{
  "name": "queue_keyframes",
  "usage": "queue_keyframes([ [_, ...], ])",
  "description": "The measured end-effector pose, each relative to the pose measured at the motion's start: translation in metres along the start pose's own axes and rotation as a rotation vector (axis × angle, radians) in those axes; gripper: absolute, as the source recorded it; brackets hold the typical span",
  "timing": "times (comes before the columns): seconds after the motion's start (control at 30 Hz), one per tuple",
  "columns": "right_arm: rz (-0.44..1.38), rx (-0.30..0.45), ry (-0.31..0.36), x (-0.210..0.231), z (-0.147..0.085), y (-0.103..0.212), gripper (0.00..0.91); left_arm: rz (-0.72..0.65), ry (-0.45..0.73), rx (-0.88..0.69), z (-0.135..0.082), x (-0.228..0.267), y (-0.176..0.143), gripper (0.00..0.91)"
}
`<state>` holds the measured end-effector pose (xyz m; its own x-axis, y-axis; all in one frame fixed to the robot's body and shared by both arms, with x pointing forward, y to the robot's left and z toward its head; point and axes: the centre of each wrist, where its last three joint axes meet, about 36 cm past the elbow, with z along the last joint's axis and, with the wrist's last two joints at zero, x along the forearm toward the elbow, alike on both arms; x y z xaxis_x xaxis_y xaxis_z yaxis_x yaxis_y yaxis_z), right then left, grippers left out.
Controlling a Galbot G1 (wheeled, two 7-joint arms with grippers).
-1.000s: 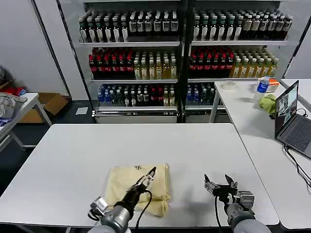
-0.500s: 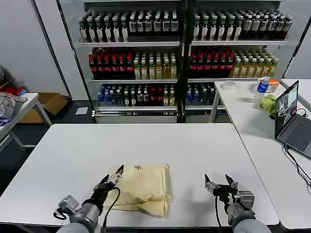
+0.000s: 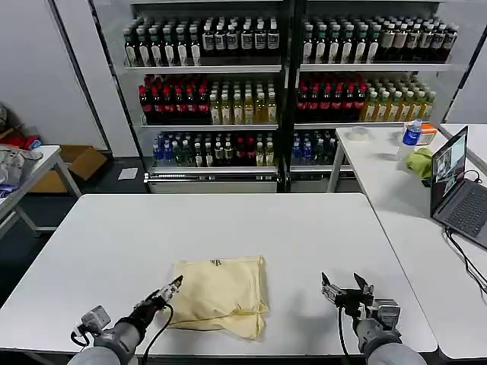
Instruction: Fold and organize the clothes.
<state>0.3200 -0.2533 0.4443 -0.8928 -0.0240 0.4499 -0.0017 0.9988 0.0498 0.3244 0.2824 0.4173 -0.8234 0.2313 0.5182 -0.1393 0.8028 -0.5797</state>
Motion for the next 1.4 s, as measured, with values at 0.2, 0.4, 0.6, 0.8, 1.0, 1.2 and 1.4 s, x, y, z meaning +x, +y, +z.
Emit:
queue_keyframes([
  [0.2, 0.004, 0.001, -0.001, 0.001, -0.001, -0.002, 0.907, 0.013, 0.037, 0.008, -0.003, -0.008, 0.005, 0.907],
  [0.4, 0.003, -0.001, -0.006, 0.001, -0.002, -0.001, 0.907, 0.037, 0.067, 0.026, -0.002, -0.012, 0.004, 0.907],
  [0.6, 0.004, -0.006, -0.006, 0.001, -0.002, 0.0, 0.907, 0.067, 0.088, 0.051, 0.003, -0.012, -0.001, 0.443],
  [0.8, 0.004, -0.009, -0.003, 0.002, -0.001, 0.001, 0.907, 0.074, 0.085, 0.061, 0.003, -0.016, -0.003, 0.04],
  [1.0, 0.006, -0.012, -0.003, 0.002, -0.001, 0.002, 0.907, 0.083, 0.076, 0.088, 0.007, -0.017, -0.003, 0.02],
  [1.2, 0.005, -0.011, -0.005, 0.003, -0.002, 0.002, 0.907, 0.087, 0.06, 0.12, 0.009, -0.019, -0.004, 0.02],
  [1.4, 0.005, -0.011, -0.007, 0.003, -0.003, 0.002, 0.907, 0.095, 0.027, 0.155, 0.006, -0.019, -0.004, 0.02],
])
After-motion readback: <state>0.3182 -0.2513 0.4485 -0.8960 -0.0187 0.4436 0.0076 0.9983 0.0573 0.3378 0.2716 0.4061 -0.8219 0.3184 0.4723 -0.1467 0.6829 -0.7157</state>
